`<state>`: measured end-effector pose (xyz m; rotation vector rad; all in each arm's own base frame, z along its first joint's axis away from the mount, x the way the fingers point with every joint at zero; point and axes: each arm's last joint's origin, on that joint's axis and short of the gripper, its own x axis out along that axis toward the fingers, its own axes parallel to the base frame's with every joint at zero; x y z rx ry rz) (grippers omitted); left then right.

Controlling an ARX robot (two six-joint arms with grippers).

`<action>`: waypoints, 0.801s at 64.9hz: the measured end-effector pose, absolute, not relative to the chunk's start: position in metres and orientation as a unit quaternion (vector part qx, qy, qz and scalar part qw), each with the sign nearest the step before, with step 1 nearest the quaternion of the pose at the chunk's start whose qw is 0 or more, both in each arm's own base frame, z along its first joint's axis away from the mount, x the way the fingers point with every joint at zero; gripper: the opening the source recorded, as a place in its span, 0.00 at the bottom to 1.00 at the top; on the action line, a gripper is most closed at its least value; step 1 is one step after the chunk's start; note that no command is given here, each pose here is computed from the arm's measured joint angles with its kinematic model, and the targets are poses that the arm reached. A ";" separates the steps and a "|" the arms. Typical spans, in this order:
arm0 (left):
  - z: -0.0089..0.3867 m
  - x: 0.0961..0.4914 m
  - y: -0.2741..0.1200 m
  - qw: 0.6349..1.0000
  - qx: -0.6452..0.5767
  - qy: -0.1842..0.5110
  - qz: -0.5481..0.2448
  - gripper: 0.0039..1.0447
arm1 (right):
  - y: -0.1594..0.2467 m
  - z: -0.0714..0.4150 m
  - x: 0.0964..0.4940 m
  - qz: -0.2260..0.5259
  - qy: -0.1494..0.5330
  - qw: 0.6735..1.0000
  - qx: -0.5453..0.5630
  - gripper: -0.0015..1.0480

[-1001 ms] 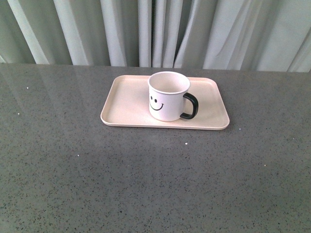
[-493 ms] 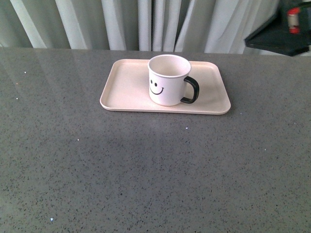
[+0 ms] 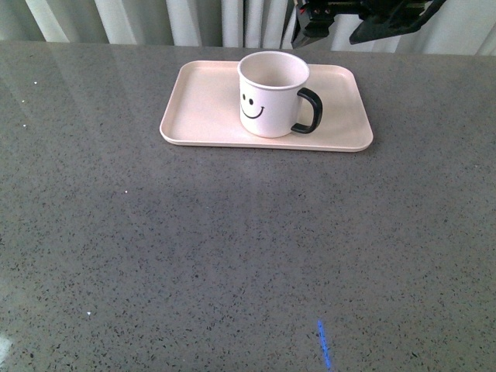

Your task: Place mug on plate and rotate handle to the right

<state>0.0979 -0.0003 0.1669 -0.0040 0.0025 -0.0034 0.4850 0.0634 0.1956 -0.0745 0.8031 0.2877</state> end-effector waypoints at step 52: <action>0.167 0.098 0.000 1.000 -0.002 0.001 -0.002 0.91 | 0.085 0.162 0.503 0.124 0.440 0.889 -0.035 0.91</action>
